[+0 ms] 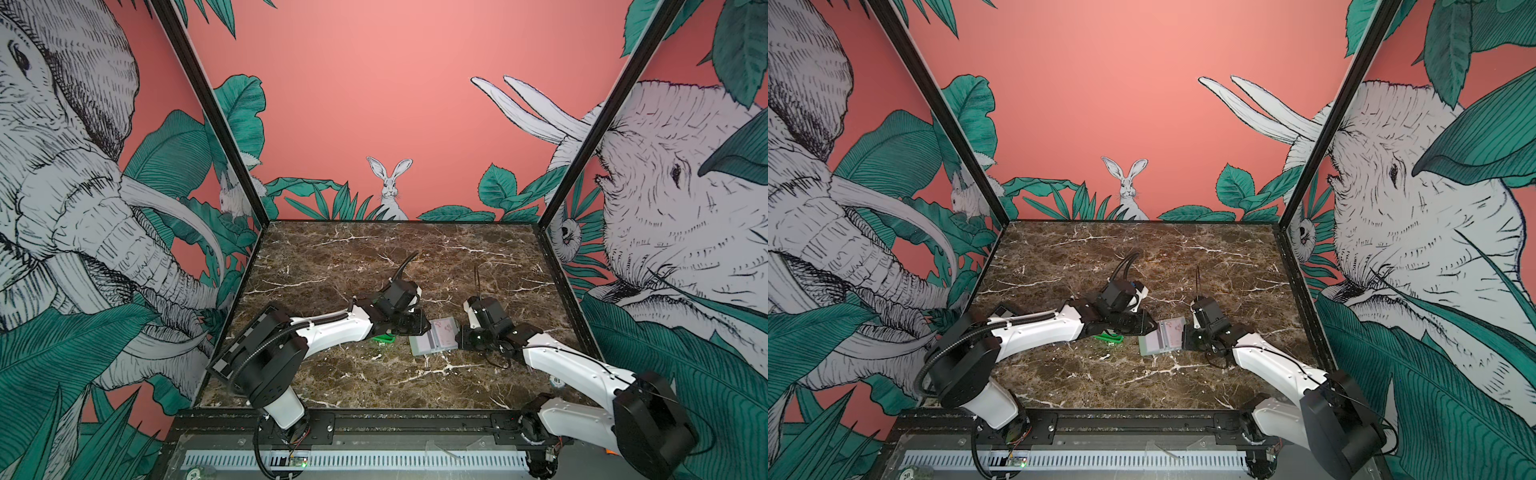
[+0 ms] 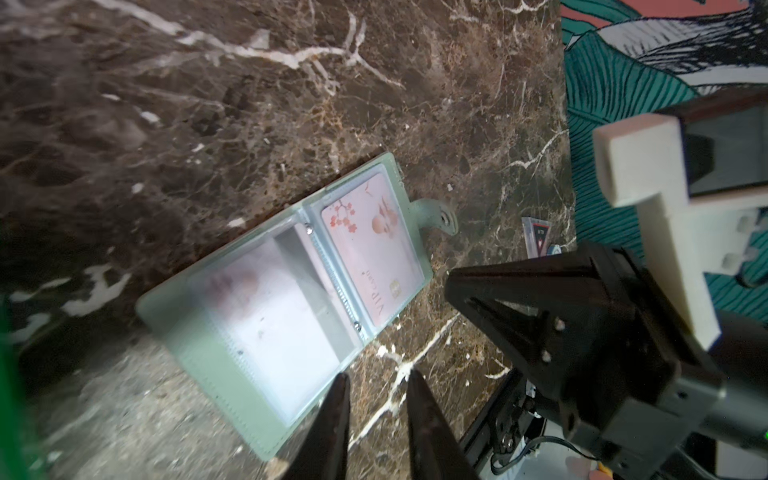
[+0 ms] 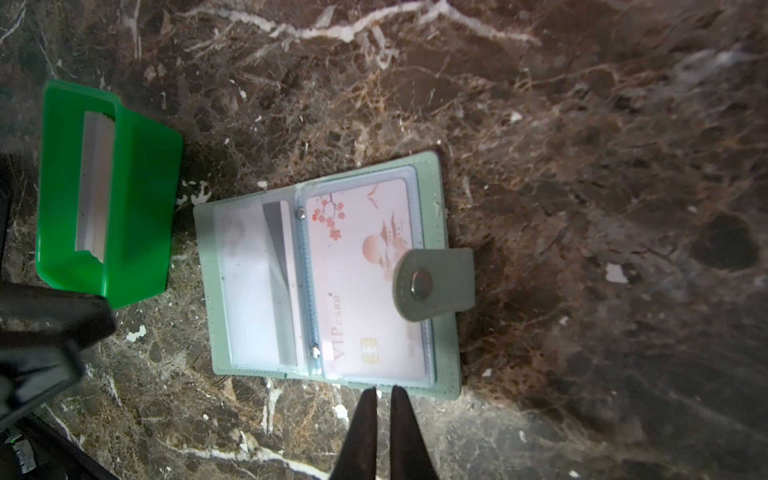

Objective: Put the credit cards into the card holder

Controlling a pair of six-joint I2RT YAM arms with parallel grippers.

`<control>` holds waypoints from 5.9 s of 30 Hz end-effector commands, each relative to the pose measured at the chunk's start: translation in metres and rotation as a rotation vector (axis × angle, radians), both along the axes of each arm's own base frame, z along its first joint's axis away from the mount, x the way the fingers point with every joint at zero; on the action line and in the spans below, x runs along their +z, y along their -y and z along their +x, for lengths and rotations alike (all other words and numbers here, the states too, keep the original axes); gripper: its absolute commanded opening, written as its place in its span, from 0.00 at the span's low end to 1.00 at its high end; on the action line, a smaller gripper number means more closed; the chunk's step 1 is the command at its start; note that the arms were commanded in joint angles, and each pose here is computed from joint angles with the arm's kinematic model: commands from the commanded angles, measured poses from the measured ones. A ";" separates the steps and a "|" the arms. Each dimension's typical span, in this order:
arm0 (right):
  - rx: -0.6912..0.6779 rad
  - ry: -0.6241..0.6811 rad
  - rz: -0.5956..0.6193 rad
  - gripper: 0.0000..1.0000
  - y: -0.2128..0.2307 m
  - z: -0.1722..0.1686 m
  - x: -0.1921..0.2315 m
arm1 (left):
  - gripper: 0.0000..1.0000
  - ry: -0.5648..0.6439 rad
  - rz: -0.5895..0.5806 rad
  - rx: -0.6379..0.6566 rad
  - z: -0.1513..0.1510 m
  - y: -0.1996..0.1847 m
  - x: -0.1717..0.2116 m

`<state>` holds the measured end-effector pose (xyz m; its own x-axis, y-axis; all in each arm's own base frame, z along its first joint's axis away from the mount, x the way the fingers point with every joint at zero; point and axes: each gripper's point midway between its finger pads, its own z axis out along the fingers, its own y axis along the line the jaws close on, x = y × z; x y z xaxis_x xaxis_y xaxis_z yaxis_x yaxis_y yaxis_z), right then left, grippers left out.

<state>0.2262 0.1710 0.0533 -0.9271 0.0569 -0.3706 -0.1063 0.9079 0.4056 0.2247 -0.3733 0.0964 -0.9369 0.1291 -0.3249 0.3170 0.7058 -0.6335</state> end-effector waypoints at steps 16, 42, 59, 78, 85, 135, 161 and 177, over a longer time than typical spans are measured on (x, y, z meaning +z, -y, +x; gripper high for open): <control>0.018 -0.054 0.082 0.12 -0.003 0.014 -0.011 | 0.16 -0.053 0.151 0.005 0.013 0.032 -0.052; -0.079 -0.093 0.049 0.18 0.012 0.012 -0.028 | 0.05 -0.066 0.179 -0.093 0.007 0.047 -0.068; -0.070 -0.087 0.037 0.19 0.015 0.007 -0.031 | 0.05 -0.068 0.185 -0.094 0.004 0.047 -0.070; -0.029 0.008 0.093 0.16 0.008 0.012 -0.005 | 0.05 -0.062 0.143 -0.084 0.004 0.050 -0.057; -0.011 0.021 0.120 0.16 0.004 0.011 0.001 | 0.04 -0.049 0.115 -0.072 0.005 0.051 -0.045; 0.134 0.066 0.085 0.22 -0.054 0.021 0.025 | 0.06 -0.107 0.097 0.035 -0.001 -0.002 -0.046; 0.146 0.044 0.031 0.64 -0.059 0.013 0.016 | 0.07 -0.113 0.083 0.049 0.005 -0.006 -0.047; 0.168 -0.014 0.001 0.70 -0.065 0.008 -0.005 | 0.07 -0.114 0.061 0.046 0.005 -0.003 -0.044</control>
